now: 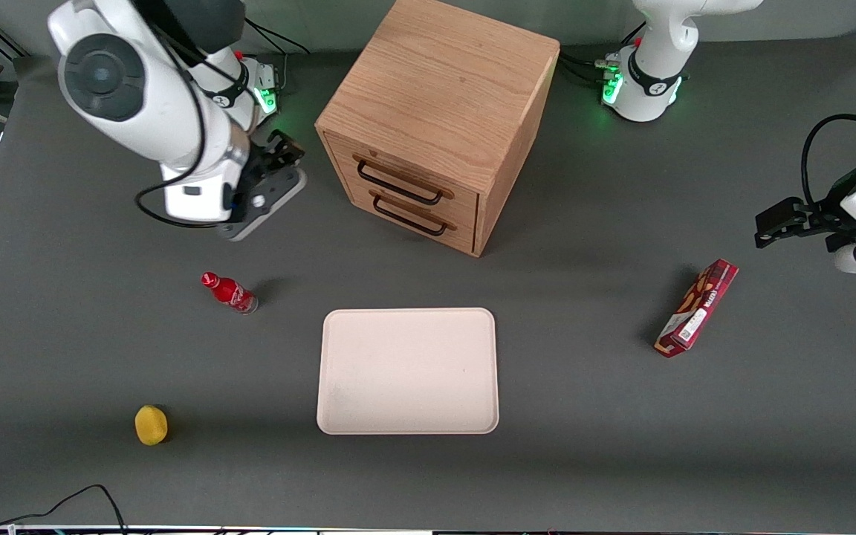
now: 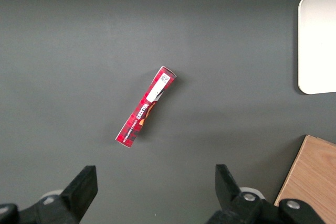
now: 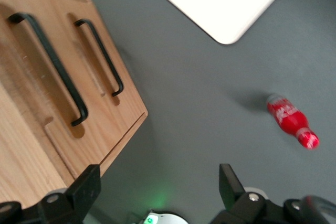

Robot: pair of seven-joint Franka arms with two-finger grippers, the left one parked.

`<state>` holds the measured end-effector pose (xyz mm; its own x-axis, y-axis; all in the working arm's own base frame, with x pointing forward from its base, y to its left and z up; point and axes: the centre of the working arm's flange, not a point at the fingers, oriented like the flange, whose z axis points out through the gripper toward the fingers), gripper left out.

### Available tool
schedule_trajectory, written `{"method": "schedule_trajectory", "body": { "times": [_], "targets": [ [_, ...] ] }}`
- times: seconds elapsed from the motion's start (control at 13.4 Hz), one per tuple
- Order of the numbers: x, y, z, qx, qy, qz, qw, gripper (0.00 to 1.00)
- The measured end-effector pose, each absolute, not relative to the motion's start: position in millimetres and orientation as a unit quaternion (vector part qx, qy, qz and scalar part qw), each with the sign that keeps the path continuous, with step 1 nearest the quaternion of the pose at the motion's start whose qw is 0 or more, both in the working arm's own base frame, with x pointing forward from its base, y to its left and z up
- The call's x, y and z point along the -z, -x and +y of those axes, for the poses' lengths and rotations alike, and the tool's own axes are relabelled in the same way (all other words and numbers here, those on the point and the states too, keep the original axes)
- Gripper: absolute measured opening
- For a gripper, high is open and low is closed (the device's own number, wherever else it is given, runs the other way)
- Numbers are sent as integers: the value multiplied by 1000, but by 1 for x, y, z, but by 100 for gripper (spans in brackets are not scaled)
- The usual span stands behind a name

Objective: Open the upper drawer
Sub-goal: 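Move the right gripper toward the upper drawer's black handle, then lower the right gripper onto the upper drawer handle and close it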

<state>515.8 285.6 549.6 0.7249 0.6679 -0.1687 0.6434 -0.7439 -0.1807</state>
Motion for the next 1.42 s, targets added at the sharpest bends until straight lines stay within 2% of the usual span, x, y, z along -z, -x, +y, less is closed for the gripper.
{"method": "schedule_trajectory", "body": {
  "times": [0.45,0.6,0.75,1.42],
  "targets": [
    [-515,-527,328,-97,892,-434,87,100],
    [-504,-524,354,-102,880,-454,98,100],
    [-495,-517,385,-92,874,-465,103,100],
    [-455,-502,425,-108,857,-495,95,100]
  ]
}}
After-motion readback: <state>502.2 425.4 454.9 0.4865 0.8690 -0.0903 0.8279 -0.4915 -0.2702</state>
